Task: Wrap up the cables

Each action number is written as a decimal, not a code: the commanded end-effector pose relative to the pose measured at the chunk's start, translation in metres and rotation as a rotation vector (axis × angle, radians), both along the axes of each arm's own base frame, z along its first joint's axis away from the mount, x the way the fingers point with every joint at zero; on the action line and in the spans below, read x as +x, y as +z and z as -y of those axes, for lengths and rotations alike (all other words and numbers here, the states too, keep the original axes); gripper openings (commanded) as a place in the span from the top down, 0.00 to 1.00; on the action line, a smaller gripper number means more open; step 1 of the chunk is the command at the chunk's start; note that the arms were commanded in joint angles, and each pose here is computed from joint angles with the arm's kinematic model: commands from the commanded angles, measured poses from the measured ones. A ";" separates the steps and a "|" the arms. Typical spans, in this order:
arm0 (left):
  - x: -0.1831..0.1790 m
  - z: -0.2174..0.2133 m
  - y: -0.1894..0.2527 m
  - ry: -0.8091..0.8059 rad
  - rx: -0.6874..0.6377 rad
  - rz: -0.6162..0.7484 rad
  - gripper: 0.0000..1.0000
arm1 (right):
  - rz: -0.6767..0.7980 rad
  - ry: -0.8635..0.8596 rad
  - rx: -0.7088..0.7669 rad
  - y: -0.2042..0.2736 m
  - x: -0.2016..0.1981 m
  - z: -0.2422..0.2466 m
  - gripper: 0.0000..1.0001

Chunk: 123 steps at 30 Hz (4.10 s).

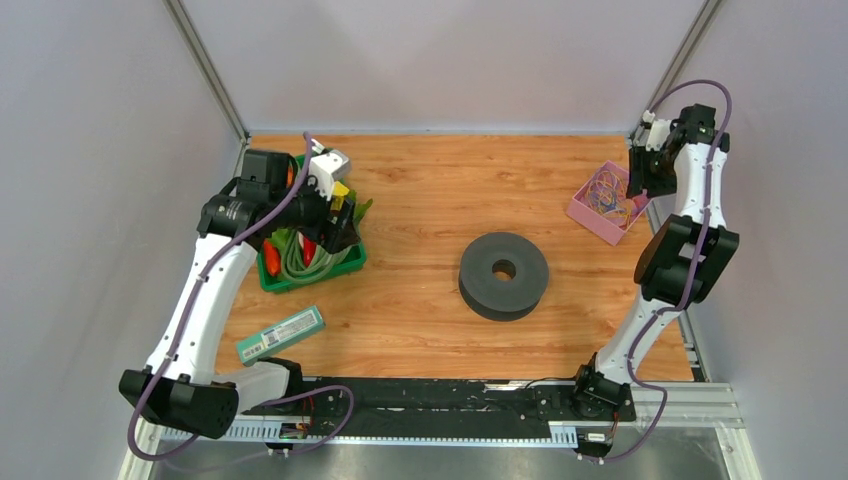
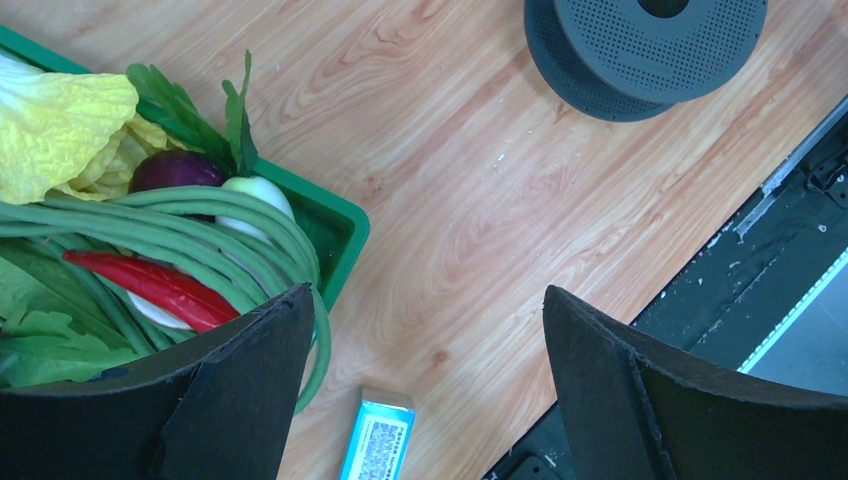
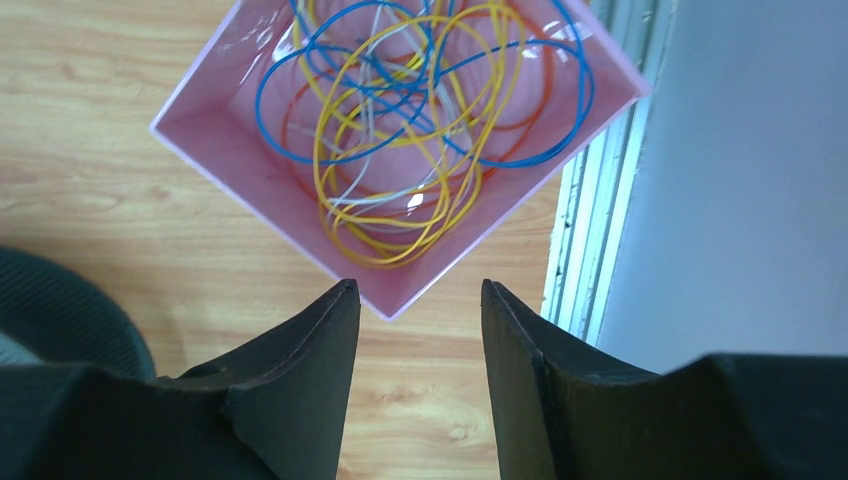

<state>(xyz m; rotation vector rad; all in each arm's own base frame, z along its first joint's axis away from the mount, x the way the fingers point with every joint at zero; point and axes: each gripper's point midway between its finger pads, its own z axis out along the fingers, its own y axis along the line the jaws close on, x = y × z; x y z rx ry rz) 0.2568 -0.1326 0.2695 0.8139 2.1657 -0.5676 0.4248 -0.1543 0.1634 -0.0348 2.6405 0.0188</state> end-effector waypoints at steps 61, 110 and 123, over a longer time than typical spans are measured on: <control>0.011 0.007 0.012 0.015 -0.016 0.038 0.08 | 0.297 -0.088 -0.145 0.065 0.055 0.025 1.00; -0.022 0.084 0.051 -0.386 -0.355 0.548 0.12 | 0.950 0.467 0.740 0.361 -0.106 -0.315 1.00; -0.002 0.162 0.026 -0.593 -0.335 0.655 0.16 | 0.851 0.549 0.916 0.356 -0.133 -0.359 1.00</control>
